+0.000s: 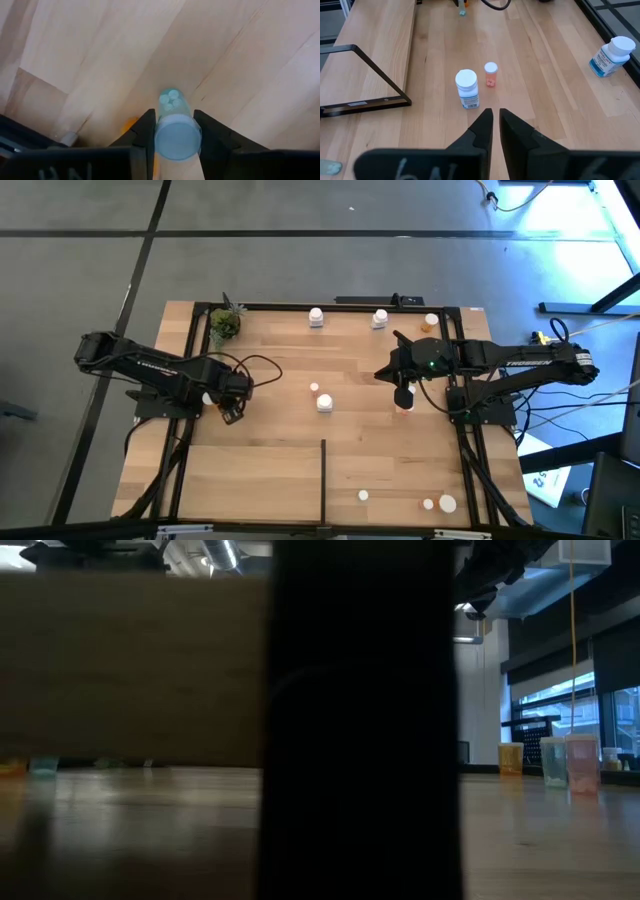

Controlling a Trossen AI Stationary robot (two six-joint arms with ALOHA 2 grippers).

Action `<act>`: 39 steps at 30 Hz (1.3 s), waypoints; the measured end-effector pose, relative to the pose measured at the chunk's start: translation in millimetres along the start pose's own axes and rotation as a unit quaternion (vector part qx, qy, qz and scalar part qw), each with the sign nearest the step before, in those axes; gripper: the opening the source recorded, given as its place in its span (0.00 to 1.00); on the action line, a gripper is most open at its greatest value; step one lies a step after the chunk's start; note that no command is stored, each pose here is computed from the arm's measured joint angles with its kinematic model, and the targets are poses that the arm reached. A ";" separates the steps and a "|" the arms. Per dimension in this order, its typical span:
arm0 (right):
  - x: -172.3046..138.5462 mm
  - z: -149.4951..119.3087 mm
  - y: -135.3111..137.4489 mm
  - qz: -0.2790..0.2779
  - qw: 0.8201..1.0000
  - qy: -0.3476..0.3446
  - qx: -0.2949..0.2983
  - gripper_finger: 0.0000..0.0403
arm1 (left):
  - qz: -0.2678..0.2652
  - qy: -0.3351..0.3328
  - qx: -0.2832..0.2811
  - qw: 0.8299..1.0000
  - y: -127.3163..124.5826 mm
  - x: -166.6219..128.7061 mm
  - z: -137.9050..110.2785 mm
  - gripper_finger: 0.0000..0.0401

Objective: Pick and place medicine bottles onto shelf by color
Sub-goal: Put the top left blue pill bottle on the shelf

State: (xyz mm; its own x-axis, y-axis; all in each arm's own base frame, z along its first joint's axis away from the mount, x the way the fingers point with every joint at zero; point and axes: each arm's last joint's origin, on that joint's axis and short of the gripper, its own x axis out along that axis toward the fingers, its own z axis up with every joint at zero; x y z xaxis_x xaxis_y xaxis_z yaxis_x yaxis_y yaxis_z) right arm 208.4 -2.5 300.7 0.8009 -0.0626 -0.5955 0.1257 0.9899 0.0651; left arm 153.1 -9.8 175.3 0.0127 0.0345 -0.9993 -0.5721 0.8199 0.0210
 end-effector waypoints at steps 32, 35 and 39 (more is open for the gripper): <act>-8.2 1.3 43.2 0.284 0.950 -0.027 -0.124 0.09 | -0.112 -0.033 0.163 0.980 -119.8 -102.2 -88.0 0.23; -10.5 -1.0 52.5 0.302 0.943 -0.025 -0.136 0.09 | -0.110 -0.030 0.180 0.977 -136.4 -103.9 -99.1 0.23; -13.1 -3.4 61.4 0.320 0.936 -0.023 -0.148 0.09 | -0.104 -0.023 0.200 0.974 -155.5 -103.5 -114.1 0.24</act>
State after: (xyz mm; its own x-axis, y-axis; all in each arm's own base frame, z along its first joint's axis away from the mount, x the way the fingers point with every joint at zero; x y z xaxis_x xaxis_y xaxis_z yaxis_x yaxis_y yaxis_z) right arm 203.7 59.5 309.7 0.6822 0.5558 -0.4751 -0.5498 0.8183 0.1678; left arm 147.2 -206.0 272.0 0.1368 -0.1386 -0.9809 -0.1882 0.9685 -0.1631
